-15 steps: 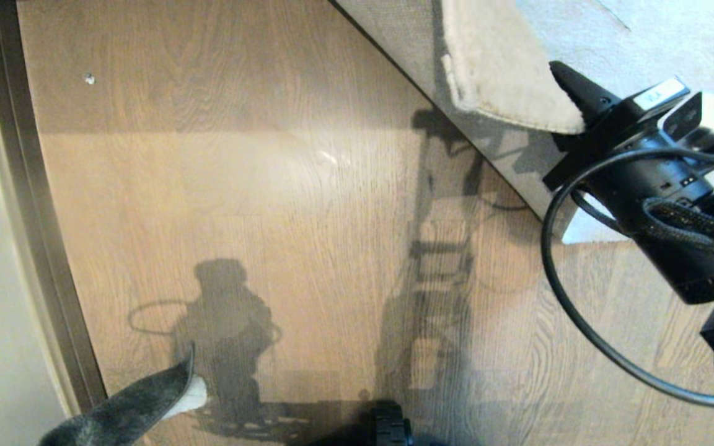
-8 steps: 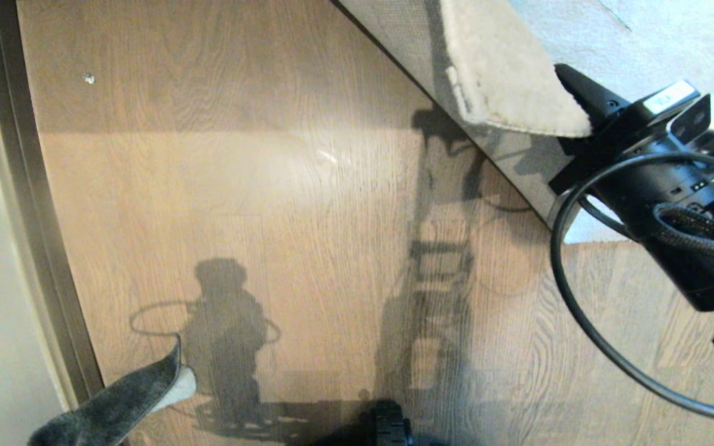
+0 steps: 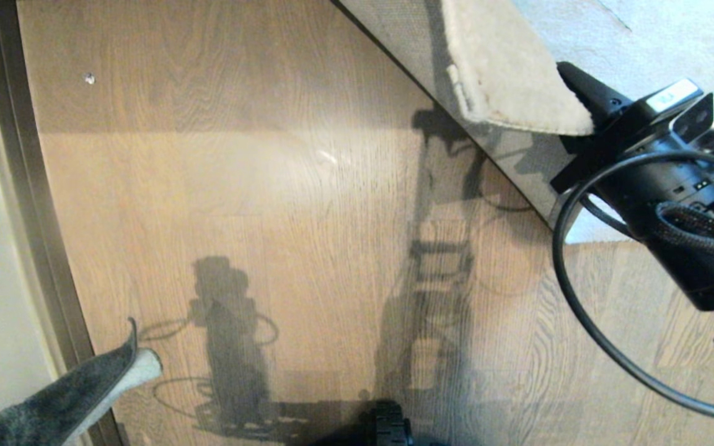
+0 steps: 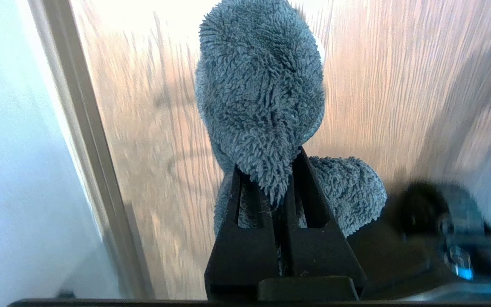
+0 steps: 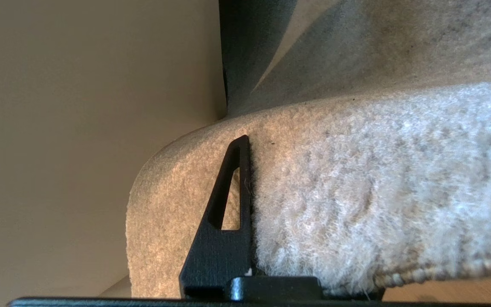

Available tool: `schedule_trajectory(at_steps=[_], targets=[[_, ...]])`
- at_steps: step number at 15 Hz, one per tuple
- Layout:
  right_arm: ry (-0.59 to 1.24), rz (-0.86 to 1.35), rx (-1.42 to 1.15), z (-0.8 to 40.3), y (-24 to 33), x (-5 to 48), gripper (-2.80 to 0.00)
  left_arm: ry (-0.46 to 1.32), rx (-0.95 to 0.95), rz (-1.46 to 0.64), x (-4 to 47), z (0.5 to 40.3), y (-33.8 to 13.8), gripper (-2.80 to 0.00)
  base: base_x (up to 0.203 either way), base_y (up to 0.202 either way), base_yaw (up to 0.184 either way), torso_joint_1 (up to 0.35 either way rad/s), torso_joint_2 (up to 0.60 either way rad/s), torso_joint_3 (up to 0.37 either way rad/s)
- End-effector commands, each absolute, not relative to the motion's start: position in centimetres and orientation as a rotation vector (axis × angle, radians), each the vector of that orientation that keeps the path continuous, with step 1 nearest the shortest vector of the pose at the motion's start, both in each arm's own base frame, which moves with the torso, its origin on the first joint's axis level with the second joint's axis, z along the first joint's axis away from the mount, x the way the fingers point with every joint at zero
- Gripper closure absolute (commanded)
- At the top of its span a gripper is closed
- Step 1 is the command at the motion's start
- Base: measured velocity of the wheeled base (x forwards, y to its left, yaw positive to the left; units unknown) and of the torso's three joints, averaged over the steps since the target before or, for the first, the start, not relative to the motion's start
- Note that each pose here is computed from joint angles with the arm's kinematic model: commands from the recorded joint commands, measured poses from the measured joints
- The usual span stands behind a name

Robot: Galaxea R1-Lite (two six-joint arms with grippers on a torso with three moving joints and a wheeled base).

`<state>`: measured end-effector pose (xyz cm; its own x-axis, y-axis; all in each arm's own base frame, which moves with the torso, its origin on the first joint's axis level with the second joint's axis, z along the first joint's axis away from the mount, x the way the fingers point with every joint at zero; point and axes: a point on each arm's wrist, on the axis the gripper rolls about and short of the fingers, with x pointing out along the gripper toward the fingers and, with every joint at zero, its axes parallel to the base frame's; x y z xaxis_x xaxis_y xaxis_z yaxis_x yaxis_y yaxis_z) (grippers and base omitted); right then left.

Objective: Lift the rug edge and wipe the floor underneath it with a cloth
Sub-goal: Wipe the floor under the carpet with a rag

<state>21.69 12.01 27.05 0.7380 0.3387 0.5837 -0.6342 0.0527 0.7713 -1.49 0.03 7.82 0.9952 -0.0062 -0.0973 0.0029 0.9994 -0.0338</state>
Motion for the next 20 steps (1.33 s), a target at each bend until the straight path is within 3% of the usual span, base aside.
schedule_trajectory(at_steps=[1,20], targets=[[-0.309,0.779,1.339,27.36,11.89,21.49,0.00,-0.006,-0.035,0.004,-2.29,7.64,0.02,0.00,0.000,0.000,0.000,0.000,0.00,0.000],[-0.304,0.780,1.341,27.26,12.01,21.65,0.00,-0.006,-0.035,0.003,-2.29,7.64,0.03,0.00,0.000,0.000,0.000,0.000,0.00,0.000]])
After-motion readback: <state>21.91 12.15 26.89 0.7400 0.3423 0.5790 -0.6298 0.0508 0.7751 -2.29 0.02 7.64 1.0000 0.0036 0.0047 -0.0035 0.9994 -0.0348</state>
